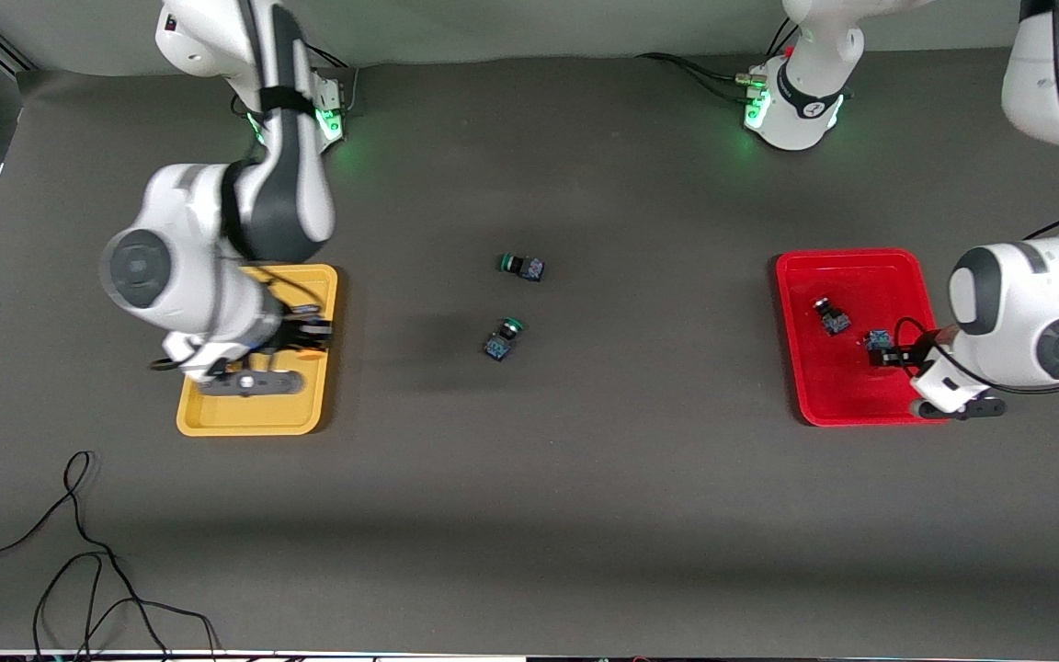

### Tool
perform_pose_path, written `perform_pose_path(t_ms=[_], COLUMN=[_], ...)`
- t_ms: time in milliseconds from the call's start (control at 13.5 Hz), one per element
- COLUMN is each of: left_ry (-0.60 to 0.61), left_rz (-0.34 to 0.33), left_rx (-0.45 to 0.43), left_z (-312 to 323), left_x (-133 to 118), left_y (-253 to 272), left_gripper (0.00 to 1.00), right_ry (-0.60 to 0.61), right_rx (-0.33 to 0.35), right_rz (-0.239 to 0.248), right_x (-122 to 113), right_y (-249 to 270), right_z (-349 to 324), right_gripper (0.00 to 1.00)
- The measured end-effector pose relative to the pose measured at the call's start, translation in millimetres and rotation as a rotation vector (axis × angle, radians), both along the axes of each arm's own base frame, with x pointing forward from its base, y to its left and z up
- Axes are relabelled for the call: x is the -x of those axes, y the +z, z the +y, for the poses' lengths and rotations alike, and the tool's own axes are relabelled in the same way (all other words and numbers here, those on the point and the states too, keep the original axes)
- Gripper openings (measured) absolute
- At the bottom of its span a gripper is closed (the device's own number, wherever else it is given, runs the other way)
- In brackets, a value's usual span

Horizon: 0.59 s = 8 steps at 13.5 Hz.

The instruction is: Place red and yellow buttons in trays

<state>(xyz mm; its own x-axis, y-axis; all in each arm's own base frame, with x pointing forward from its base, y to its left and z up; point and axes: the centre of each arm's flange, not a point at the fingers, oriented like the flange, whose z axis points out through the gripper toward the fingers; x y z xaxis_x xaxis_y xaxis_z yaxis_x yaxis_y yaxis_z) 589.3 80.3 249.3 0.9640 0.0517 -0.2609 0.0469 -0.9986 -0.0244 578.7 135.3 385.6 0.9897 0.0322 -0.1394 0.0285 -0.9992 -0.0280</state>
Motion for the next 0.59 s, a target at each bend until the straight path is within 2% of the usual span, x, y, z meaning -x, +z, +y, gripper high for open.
perform_pose_path(t_ms=[74,148,295,443,591], left_ry=[-0.002,-0.006,-0.021,-0.033,-0.044], left_rz=[-0.018,-0.047,-0.098,-0.136,-0.194], left_rx=[-0.004,-0.009,-0.012,0.001,-0.001], left_z=[-2,-4,-17,-36,-50], left_x=[-7,-12,-12,-2,9], left_y=[29,61,123,182,227], left_gripper=[0.95,1.00,1.00,1.00,1.00], right_ry=[0.017,0.027,0.045,0.050,0.047], right_rx=[-0.006,-0.006,-0.006,-0.032,-0.034], right_rz=[0.021,0.027,-0.003,-0.026,0.011], right_x=[6,14,33,53,62], right_y=[-13,-31,-73,-117,-159], right_z=[-30,-56,-94,-102,-99], right_gripper=[0.33,0.33,0.33,0.33,0.33])
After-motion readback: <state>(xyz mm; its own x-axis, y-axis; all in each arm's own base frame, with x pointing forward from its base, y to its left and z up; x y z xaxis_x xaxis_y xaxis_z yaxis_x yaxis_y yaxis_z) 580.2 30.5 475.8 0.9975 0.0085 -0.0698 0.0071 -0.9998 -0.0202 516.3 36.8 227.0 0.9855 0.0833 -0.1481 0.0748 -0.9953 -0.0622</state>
